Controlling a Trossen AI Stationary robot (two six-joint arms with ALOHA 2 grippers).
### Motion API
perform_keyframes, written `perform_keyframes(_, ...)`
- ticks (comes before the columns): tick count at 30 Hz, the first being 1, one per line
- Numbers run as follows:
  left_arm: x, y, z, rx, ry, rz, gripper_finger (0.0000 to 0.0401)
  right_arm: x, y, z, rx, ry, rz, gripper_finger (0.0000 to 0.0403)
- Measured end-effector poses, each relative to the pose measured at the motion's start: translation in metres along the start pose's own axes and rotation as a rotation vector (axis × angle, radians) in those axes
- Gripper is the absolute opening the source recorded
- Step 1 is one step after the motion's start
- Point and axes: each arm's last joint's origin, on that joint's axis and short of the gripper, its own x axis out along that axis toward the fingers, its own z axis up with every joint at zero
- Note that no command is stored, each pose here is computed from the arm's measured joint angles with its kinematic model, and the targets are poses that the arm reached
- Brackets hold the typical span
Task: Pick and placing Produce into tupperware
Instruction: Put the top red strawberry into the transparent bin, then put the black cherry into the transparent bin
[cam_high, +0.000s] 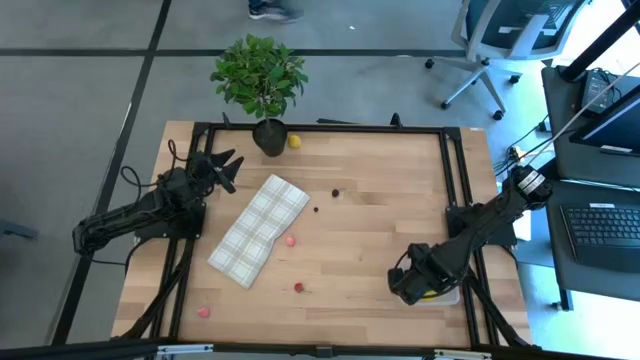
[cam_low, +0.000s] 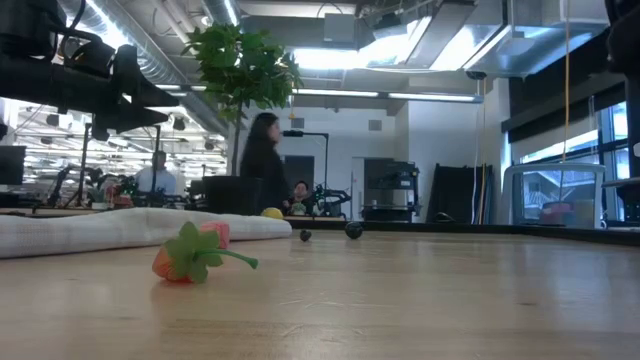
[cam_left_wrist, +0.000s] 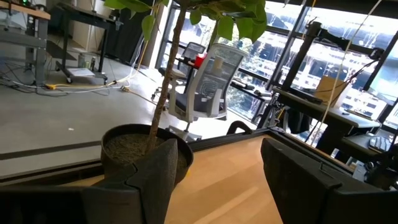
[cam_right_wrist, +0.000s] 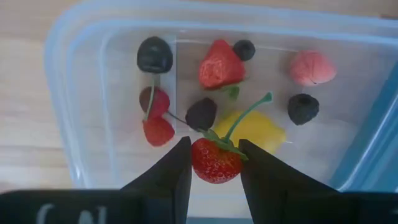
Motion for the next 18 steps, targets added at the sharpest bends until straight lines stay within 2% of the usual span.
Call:
perform_keyframes(6,0.000,0.000,0.000,0.000,-0.001,0.000,0.0225,-0.004,0.003,0.001,-0.021,0.032,-0.011,0.0135)
perform_keyframes(18,0.000,0.000,0.000,0.006,-0.001,0.000,0.0225,-0.006,0.008,0.009,-0.085,0.103,-0.043,0.0208)
